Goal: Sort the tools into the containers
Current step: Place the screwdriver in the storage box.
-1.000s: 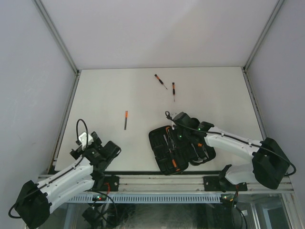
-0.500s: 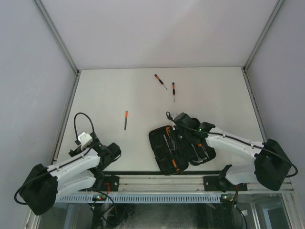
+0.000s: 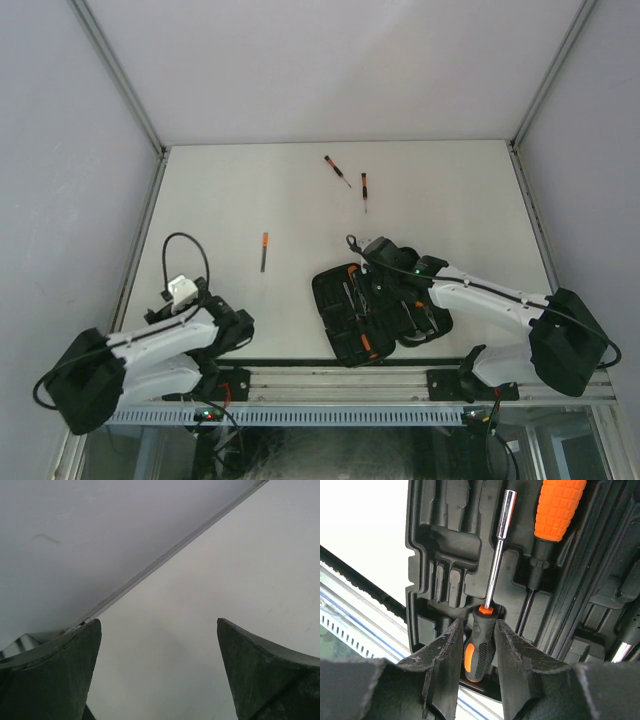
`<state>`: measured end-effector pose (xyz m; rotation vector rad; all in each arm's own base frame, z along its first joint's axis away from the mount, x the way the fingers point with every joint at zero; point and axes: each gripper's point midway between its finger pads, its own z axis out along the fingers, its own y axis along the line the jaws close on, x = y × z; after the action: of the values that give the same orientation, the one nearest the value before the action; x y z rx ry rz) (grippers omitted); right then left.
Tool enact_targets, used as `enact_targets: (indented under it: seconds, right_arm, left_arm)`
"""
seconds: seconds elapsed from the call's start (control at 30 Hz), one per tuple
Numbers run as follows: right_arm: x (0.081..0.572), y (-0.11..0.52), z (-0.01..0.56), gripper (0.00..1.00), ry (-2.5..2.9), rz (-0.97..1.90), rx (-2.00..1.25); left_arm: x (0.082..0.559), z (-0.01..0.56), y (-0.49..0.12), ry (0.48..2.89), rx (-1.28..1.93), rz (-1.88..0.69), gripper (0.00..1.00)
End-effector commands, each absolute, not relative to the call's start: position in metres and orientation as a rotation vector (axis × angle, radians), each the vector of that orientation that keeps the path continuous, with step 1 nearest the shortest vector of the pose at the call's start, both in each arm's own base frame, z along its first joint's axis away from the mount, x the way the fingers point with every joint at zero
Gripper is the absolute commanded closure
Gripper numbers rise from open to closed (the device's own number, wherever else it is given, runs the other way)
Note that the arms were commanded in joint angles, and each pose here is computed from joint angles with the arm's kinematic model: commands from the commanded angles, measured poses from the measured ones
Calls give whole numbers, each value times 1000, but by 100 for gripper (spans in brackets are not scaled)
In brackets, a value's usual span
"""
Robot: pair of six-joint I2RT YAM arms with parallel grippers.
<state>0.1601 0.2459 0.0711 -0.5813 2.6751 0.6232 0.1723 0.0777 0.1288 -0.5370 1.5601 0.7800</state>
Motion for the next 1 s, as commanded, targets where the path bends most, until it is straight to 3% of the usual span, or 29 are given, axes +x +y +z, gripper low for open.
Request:
enact_targets:
  seconds: [0.0,0.47,0.77,0.97]
  right_arm:
    - [165,253,79,68,2633,651,-568]
    - [156,260,74,68,2636,690,-626]
    - [161,270,75,67,2611,776,-652]
    - [160,268,77,67,2602,775,-660]
  left_arm:
    - [190,170,57,1338,-466,501,0]
    - [197,197,37,1330,-356,470,0]
    - [181,192,55,1226,-546,266,0]
    - [191,210,35,1280,-425,316,0]
